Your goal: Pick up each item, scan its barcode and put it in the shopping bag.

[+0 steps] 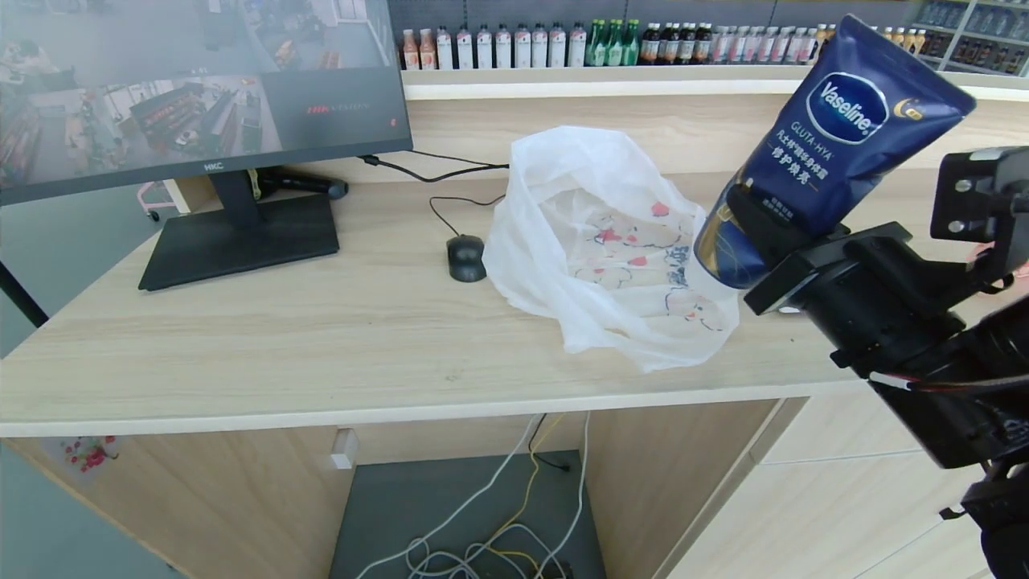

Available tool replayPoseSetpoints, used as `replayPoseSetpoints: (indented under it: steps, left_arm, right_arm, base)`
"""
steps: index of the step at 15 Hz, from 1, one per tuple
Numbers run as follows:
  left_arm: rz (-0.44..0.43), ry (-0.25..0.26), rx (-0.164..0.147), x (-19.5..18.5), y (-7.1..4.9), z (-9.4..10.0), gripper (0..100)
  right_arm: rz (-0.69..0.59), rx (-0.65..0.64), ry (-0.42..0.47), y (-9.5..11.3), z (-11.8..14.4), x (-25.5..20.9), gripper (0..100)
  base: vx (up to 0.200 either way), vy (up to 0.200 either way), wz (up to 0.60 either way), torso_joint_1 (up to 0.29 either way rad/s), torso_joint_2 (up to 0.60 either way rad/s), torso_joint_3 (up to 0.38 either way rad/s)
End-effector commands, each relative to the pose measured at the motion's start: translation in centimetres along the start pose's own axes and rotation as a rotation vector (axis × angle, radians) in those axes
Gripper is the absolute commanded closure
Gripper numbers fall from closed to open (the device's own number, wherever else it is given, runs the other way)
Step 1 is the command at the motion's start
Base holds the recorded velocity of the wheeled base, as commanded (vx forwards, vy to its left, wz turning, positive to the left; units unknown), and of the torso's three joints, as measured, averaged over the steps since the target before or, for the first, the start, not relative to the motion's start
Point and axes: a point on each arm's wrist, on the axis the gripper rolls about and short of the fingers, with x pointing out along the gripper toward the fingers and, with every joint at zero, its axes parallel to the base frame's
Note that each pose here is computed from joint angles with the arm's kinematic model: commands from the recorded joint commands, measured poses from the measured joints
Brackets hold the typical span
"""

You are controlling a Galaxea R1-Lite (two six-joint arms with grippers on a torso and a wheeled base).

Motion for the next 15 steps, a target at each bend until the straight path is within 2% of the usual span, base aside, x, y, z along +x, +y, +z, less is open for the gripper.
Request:
replayPoseSetpoints:
  steps: [1,3,9,15]
  left_arm:
    - [0.001,0.000,0.000,0.0,0.0,0.0,0]
    - [0.001,0.000,0.000,0.0,0.0,0.0,0]
    - [0.001,0.000,0.000,0.0,0.0,0.0,0]
    - [0.001,0.000,0.000,0.0,0.0,0.0,0]
  right_arm:
    - [0.005,-0.002,0.029,0.2,-1.1,0.6,100]
    - [0.012,0.000,0.045,0.7,-2.1,2.4,100]
    - [0.043,-0.001,0.145,2.2,-2.4,7.9,100]
    - [0.050,-0.018,0.129,3.1,-4.5,11.2,100]
  base:
    - [0.000,0.000,0.00,0.000,0.00,0.000]
    - [0.000,0.000,0.00,0.000,0.00,0.000]
    - [0.000,0.000,0.00,0.000,0.00,0.000]
    - [0.000,0.000,0.00,0.000,0.00,0.000]
